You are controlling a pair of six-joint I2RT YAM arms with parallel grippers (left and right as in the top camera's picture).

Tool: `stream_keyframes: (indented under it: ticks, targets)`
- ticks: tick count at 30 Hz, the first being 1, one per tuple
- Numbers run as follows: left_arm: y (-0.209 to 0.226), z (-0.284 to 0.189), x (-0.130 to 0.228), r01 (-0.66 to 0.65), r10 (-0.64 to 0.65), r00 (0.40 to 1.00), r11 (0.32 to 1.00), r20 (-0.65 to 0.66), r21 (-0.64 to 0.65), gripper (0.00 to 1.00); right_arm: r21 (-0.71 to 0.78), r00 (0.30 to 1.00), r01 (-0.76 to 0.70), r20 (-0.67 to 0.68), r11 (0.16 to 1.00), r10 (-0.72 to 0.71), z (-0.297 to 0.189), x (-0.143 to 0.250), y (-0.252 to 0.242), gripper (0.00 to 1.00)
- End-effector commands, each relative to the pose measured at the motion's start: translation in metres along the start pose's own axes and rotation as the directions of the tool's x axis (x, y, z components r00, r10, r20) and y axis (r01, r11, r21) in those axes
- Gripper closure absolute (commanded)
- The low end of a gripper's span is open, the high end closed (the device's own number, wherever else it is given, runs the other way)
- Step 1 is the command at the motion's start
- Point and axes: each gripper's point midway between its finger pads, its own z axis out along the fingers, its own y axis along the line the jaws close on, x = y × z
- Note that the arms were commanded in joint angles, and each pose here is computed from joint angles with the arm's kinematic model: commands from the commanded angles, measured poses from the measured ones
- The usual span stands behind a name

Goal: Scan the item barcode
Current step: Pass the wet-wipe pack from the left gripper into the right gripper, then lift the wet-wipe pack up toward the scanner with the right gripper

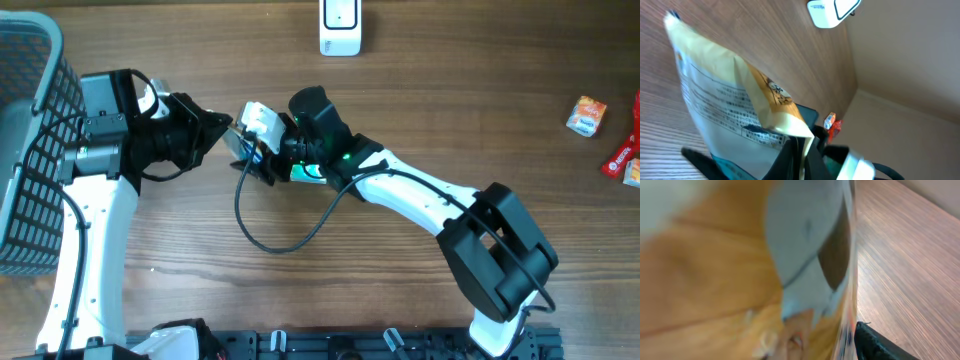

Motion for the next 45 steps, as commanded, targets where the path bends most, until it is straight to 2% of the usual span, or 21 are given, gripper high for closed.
stream_keyframes:
  ticks: [1,3,4,5,6,7,11,13,14,18,19,20,22,23,25,30,38,40,45]
  targets:
    - [-0.026,-0.014,0.01,-0.033,0.035,0.999,0.996,-0.02,0.087,0.96,0.07,0.996,-0.061,-0.06,0.996,0.065,0.009,0.028,-0.013,0.33]
    - [-0.028,-0.017,0.01,-0.038,0.039,0.999,0.995,-0.013,0.094,0.96,0.07,0.996,-0.063,-0.063,0.996,0.067,0.01,0.029,-0.013,0.35]
    - [-0.029,-0.017,0.01,-0.037,0.038,0.999,0.995,-0.011,0.096,0.96,0.07,0.996,-0.064,-0.064,0.996,0.068,0.01,0.029,-0.013,0.41]
    - [-0.029,-0.017,0.01,-0.038,0.039,0.999,0.995,-0.01,0.097,0.96,0.076,0.995,-0.066,-0.065,0.995,0.071,0.01,0.029,-0.014,0.49]
    - [-0.029,-0.018,0.01,-0.038,0.039,0.999,0.995,-0.009,0.097,0.96,0.09,0.994,-0.075,-0.066,0.993,0.081,0.009,0.03,-0.017,0.64]
    - [-0.029,-0.018,0.009,-0.036,0.037,0.999,0.995,-0.007,0.097,0.96,0.112,0.993,-0.092,-0.067,0.989,0.1,0.009,0.03,-0.02,0.68]
    - [-0.028,-0.019,0.008,-0.033,0.034,0.999,0.995,-0.005,0.097,0.96,0.147,0.992,-0.104,-0.061,0.984,0.114,0.008,0.03,-0.026,0.71]
    - [-0.028,-0.019,0.009,-0.033,0.034,0.999,0.995,-0.006,0.097,0.96,0.147,0.992,-0.103,-0.055,0.984,0.112,0.008,0.028,-0.027,0.82]
    - [-0.028,-0.019,0.009,-0.033,0.034,0.999,0.995,-0.006,0.097,0.96,0.148,0.992,-0.107,-0.052,0.983,0.115,0.008,0.027,-0.027,0.95]
    - [-0.028,-0.019,0.008,-0.034,0.035,0.999,0.995,-0.004,0.096,0.96,0.147,0.988,-0.145,-0.025,0.978,0.15,0.008,0.022,-0.027,0.96]
    - [-0.028,-0.019,0.008,-0.035,0.035,0.999,0.995,0.0,0.094,0.92,0.141,0.989,-0.143,-0.019,0.98,0.147,0.008,0.02,-0.026,0.96]
    - [-0.027,-0.019,0.007,-0.04,0.039,0.999,0.995,0.006,0.09,0.83,0.142,0.989,-0.142,-0.016,0.98,0.146,0.007,0.018,-0.027,0.96]
    - [-0.023,-0.019,0.0,-0.081,0.079,0.996,0.995,0.044,0.064,0.28,0.151,0.987,-0.157,0.001,0.976,0.158,0.001,0.01,-0.03,0.96]
    - [-0.021,-0.019,-0.003,-0.09,0.086,0.994,0.995,0.065,0.049,0.1,0.158,0.985,-0.172,0.013,0.972,0.172,-0.004,0.006,-0.033,0.96]
    - [-0.016,-0.019,-0.011,-0.112,0.11,0.988,0.994,0.108,0.014,0.0,0.174,0.979,-0.205,0.04,0.963,0.201,-0.014,-0.002,-0.041,0.96]
    - [0.001,-0.024,-0.035,-0.107,0.128,0.964,0.989,0.234,-0.099,0.0,0.22,0.945,-0.322,0.135,0.921,0.299,-0.058,-0.027,-0.073,0.96]
    - [0.037,-0.036,-0.054,-0.019,0.122,0.927,0.96,0.356,-0.278,0.0,0.05,0.847,-0.504,0.224,0.862,0.482,-0.113,-0.041,-0.097,0.96]
    - [0.049,-0.041,-0.056,-0.027,0.16,0.918,0.938,0.364,-0.345,0.0,0.016,0.768,-0.613,0.245,0.79,0.592,-0.131,-0.036,-0.113,0.96]
    - [0.076,-0.055,-0.062,0.038,0.183,0.894,0.879,0.41,-0.476,0.0,-0.17,0.664,-0.686,0.252,0.707,0.704,-0.163,-0.051,-0.117,0.96]
